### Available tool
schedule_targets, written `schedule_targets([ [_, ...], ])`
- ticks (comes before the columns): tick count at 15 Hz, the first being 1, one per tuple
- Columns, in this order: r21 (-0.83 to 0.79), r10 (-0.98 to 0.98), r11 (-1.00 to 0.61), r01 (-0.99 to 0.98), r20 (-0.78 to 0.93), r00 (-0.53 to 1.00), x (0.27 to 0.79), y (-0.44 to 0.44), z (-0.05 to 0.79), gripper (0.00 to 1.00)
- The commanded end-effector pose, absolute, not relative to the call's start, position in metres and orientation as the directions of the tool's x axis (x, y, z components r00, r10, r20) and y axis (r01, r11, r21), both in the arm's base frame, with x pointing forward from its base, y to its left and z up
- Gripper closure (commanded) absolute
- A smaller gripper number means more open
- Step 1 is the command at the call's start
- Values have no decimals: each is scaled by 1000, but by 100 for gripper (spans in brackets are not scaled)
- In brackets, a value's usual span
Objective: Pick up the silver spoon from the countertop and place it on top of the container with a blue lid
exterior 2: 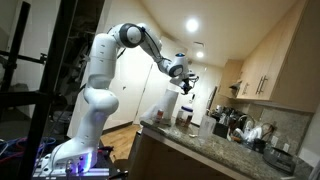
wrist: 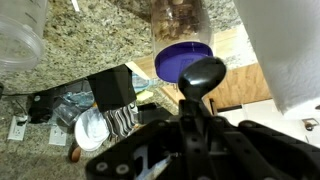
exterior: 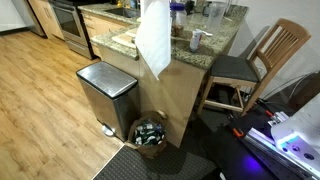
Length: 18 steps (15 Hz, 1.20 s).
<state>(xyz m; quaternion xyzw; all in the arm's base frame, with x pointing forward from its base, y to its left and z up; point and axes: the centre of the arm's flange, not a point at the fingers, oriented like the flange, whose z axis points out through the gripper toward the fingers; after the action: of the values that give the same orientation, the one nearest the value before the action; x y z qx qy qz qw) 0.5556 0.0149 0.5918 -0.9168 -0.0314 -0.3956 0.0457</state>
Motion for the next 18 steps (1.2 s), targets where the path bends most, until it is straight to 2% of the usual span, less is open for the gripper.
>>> schedule_targets([
  [1, -59, 21, -994, 93, 727, 687, 557, 15, 590, 100],
  [11, -2, 15, -1000, 23, 720, 694, 670, 67, 611, 100],
  [12, -1, 26, -999, 40, 730, 683, 633, 56, 599, 100],
  [18, -16, 34, -998, 63, 709, 705, 655, 59, 572, 100],
])
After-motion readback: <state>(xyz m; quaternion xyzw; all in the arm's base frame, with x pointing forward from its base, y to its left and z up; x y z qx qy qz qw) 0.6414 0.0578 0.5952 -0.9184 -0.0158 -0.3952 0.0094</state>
